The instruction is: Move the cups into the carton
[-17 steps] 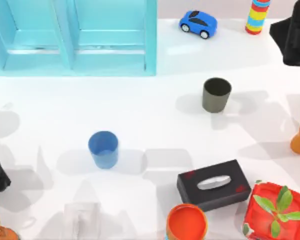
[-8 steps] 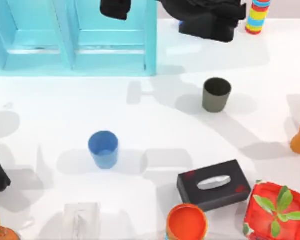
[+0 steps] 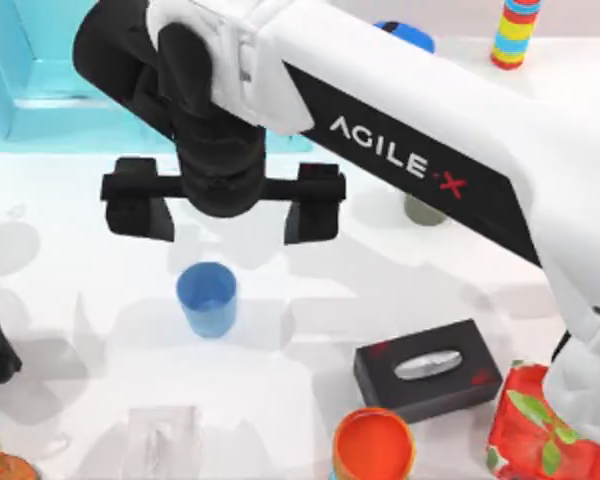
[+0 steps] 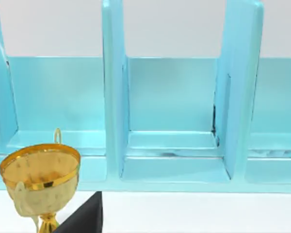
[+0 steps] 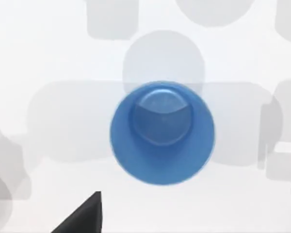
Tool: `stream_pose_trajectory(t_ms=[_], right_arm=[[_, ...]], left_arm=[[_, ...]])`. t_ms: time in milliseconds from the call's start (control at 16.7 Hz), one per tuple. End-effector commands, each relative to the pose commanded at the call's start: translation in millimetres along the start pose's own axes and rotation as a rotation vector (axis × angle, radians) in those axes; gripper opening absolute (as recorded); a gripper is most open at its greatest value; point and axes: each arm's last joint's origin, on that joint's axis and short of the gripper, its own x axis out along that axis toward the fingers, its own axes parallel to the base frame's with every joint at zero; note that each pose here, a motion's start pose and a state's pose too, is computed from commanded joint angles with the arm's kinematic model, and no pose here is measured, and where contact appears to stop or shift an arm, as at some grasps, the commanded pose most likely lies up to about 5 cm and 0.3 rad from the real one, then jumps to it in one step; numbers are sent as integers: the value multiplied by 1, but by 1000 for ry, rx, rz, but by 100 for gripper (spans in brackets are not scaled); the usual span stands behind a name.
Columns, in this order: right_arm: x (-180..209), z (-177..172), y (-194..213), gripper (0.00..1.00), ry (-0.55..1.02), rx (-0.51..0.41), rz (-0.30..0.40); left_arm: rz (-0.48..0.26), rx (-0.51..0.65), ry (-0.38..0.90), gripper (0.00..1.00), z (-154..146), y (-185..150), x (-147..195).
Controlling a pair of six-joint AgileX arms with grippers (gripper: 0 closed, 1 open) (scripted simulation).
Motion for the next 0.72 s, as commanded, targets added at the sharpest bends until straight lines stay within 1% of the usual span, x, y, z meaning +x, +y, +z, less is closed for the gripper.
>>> stream_pose_trajectory(t_ms=[60, 180, 540, 720], right_arm=[[9, -3, 3, 100, 18, -2, -27], [17, -6, 6, 100, 35, -4, -52], [20, -4, 5, 100, 38, -1, -55], [37, -4, 6, 100, 36, -4, -54]], left_arm=[[0, 0, 0, 100, 0, 0, 0], [0, 0, 0, 100, 0, 0, 0], [0, 0, 0, 100, 0, 0, 0], [0, 0, 0, 100, 0, 0, 0]])
